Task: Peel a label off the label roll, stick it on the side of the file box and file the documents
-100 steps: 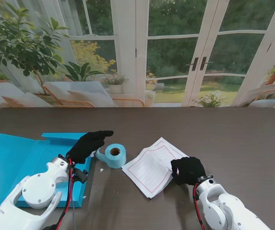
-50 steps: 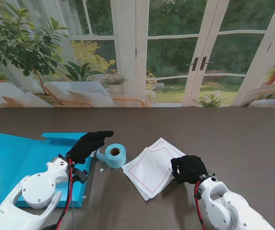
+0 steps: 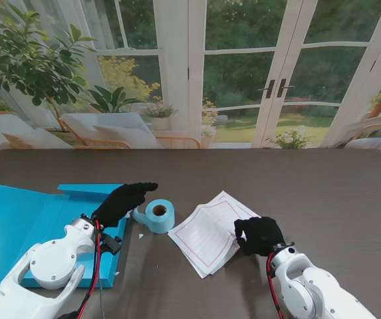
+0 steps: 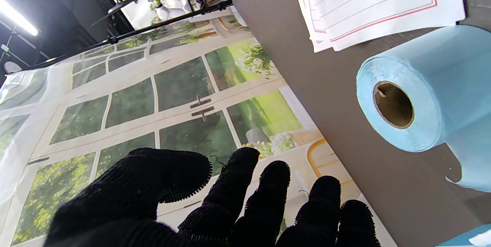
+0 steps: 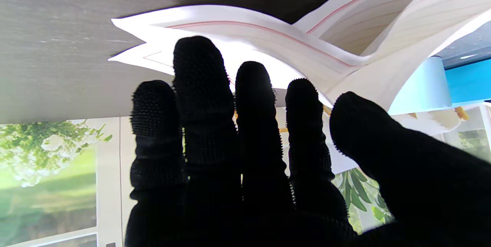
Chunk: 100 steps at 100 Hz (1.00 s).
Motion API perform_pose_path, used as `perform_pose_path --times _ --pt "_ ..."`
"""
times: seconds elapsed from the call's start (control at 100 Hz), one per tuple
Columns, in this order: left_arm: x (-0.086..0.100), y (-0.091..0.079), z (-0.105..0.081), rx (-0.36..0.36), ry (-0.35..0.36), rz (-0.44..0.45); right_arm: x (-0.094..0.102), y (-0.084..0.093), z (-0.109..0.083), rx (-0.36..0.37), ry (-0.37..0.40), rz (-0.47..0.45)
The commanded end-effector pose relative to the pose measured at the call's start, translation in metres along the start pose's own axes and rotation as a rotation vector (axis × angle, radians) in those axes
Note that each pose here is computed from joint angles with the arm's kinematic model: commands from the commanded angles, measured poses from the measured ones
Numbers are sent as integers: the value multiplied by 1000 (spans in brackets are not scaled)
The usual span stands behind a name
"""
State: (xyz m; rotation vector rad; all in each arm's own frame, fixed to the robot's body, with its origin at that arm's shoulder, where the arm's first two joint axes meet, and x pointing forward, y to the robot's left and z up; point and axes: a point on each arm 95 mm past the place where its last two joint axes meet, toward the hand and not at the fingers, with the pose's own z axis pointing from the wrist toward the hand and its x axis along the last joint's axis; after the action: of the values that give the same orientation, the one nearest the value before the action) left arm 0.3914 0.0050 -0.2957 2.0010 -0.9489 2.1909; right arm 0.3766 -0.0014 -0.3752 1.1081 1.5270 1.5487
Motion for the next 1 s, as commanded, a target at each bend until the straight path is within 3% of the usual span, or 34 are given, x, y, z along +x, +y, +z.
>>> perform_pose_path --times 0.0,0.99 --pt "0 2 0 -22 -2 -4 4 -8 -1 22 -13 7" --pt "1 2 -2 -58 -14 -13 4 -25 -2 77 -70 -88"
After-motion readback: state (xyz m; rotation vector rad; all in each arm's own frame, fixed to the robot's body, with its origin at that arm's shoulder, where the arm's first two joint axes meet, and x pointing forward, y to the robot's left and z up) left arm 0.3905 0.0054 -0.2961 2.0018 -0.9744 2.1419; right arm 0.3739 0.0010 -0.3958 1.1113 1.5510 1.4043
